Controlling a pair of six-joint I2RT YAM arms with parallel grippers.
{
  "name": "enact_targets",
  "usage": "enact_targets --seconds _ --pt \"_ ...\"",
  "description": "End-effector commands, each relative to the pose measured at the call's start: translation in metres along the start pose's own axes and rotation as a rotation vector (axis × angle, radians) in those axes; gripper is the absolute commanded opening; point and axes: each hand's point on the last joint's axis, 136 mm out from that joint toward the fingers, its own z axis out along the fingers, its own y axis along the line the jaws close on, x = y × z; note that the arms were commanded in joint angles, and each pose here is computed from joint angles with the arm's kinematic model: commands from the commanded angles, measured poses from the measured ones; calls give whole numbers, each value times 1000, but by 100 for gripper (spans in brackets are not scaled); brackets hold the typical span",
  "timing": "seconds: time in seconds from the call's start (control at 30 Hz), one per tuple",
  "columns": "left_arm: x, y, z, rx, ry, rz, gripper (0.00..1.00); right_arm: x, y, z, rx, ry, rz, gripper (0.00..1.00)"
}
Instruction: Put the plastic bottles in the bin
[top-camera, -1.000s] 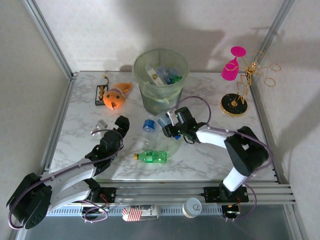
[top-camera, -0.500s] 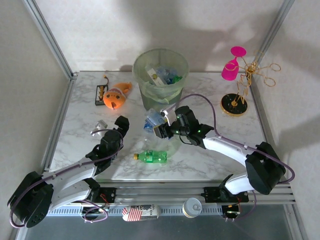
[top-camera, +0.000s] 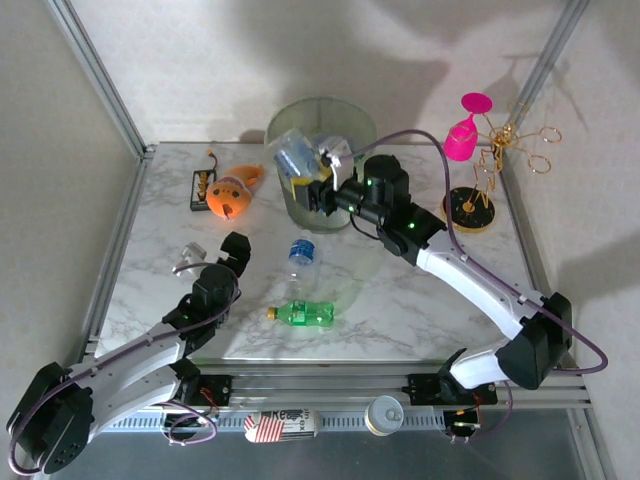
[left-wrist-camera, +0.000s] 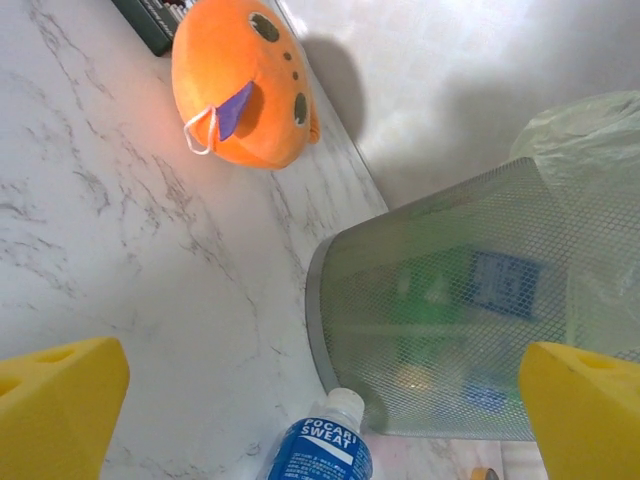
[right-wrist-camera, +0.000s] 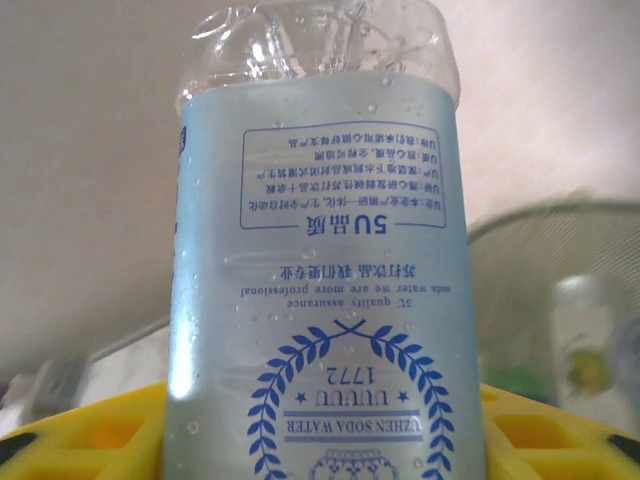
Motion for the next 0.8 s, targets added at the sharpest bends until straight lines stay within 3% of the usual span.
enact_targets --seconds 0.0,0.2,0.37,0.67,0.77 --pt "-5 15 -2 -40 -28 11 100 -12 -46 10 190 -12 -28 51" --pt "-5 15 -4 -36 -18 21 100 -25 -119 22 443 -10 -28 51" --pt "-7 11 -6 -22 -16 35 100 -10 -169 37 590 61 -24 51" --pt "-7 8 -11 -14 6 103 100 11 -202 58 678 159 -15 51" --pt "-5 2 -12 11 26 133 100 15 -204 62 681 179 0 57"
